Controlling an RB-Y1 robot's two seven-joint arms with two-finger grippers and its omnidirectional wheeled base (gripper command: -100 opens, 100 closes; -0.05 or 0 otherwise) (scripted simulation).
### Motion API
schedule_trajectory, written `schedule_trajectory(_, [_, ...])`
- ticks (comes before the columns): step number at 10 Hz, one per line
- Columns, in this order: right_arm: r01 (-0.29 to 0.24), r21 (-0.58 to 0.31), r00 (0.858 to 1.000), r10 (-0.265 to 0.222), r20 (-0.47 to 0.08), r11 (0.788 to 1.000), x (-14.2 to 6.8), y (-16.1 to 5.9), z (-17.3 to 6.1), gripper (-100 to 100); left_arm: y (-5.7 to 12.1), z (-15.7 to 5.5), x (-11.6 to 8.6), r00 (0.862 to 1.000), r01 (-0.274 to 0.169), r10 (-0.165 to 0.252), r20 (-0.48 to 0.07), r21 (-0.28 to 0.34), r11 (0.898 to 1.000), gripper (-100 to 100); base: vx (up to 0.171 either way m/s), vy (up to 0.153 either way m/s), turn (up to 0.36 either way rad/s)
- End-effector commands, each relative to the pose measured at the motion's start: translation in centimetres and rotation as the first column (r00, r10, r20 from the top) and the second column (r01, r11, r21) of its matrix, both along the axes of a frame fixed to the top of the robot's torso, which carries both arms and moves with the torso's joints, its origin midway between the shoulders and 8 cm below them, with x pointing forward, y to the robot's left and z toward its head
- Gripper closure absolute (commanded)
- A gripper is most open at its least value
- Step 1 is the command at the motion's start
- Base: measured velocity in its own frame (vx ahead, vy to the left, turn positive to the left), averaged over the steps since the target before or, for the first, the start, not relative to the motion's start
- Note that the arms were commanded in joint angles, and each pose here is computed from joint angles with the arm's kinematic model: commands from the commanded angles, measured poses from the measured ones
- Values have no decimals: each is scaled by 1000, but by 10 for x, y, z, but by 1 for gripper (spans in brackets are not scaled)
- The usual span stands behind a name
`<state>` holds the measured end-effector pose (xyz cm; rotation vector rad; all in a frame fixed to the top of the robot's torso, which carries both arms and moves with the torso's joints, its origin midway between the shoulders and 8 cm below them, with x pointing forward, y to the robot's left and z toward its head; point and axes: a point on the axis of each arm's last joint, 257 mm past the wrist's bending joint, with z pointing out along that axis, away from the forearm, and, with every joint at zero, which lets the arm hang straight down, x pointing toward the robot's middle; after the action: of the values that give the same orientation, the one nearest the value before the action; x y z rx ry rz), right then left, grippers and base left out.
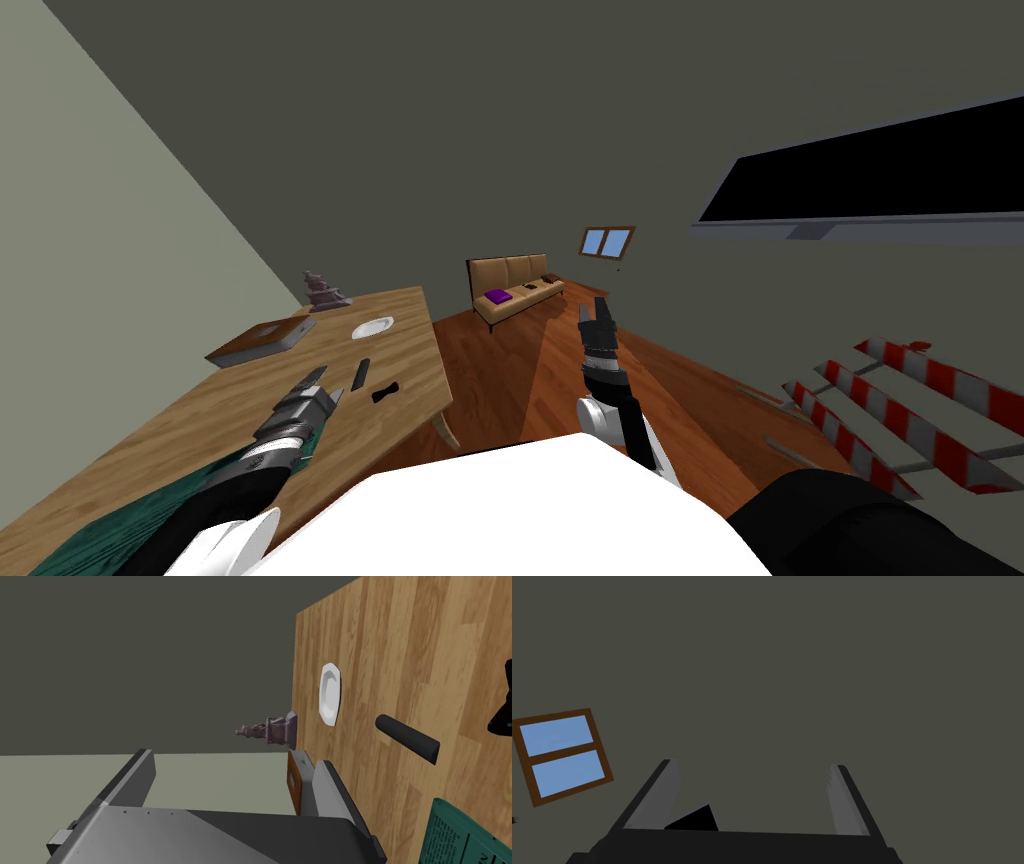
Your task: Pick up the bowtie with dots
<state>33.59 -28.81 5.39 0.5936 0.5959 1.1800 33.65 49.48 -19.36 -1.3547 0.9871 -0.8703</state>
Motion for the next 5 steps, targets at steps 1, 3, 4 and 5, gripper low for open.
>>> schedule_trajectory(1, [0, 0, 1000, 0, 0, 1000, 0, 0, 0, 0, 3, -2, -1, 1000, -10, 10, -21, -6, 1000, -100, -4, 1, 16])
schedule_trajectory(3, [0, 0, 1000, 0, 0, 1000, 0, 0, 0, 0, 30, -19, -16, 994, -65, 63, -84, -20, 998, -100, -6, -3, -141])
schedule_trajectory(4, [0, 0, 1000, 0, 0, 1000, 0, 0, 0, 0, 55, -33, -32, 985, -120, 115, -132, -29, 992, -100, -7, -2, -177])
schedule_trajectory(5, [0, 0, 1000, 0, 0, 1000, 0, 0, 0, 0, 56, -36, -33, 982, -124, 118, -145, -34, 992, -100, -7, 3, -121])
